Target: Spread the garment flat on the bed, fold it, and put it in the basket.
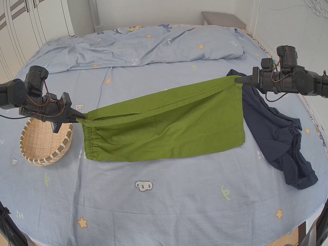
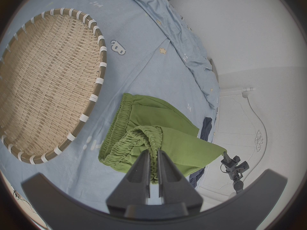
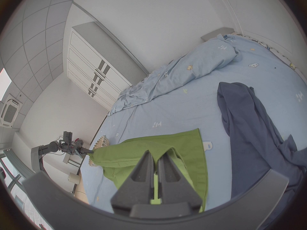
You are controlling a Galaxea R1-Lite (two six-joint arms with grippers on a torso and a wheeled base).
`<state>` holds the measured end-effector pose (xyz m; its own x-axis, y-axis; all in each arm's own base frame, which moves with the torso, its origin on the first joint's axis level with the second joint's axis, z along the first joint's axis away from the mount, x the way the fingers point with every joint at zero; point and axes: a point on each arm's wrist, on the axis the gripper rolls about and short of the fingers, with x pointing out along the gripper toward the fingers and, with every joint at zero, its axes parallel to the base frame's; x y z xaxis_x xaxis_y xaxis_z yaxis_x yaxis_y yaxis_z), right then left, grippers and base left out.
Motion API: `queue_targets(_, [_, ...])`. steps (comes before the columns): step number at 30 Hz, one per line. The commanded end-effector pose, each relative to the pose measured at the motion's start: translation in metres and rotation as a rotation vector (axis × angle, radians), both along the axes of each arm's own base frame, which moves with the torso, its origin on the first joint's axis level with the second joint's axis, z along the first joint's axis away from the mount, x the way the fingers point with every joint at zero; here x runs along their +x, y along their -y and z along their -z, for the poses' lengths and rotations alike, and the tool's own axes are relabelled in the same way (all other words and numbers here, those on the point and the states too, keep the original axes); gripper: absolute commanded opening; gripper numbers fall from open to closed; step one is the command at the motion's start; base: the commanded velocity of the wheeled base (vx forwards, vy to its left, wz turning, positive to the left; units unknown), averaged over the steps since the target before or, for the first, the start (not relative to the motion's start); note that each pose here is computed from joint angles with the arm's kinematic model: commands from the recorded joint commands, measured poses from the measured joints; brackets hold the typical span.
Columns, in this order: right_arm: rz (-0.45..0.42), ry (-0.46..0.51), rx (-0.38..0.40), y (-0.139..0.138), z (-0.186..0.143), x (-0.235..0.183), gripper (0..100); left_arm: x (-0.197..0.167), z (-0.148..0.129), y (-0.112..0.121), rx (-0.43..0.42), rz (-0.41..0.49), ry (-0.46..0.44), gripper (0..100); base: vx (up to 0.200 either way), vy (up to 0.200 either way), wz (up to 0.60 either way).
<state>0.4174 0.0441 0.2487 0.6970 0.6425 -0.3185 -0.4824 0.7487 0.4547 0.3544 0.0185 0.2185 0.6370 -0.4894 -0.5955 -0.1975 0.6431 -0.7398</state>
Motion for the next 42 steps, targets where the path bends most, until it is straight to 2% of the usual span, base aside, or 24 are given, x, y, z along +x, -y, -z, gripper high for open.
queue_targets(1, [-0.001,-0.005,0.0,-0.002,0.006,0.012,0,0.007,0.005,-0.001,0.0,-0.002,-0.009,0,0.0,0.0,0.0])
queue_targets(28, [-0.011,-0.07,-0.006,-0.009,0.043,0.04,0,0.022,0.026,-0.003,0.017,0.015,-0.042,0,0.0,0.0,0.0])
queue_targets(29, [-0.011,-0.071,-0.007,-0.009,0.044,0.041,100,0.022,0.026,-0.003,0.021,0.017,-0.04,100,0.0,0.0,0.0])
queue_targets(33, [-0.017,-0.081,-0.007,-0.012,0.052,0.047,100,0.028,0.031,-0.003,0.04,0.022,-0.036,100,0.0,0.0,0.0])
queue_targets(42, [-0.029,-0.102,-0.009,-0.017,0.057,0.045,100,0.032,0.02,0.005,0.034,0.044,0.019,100,0.0,0.0,0.0])
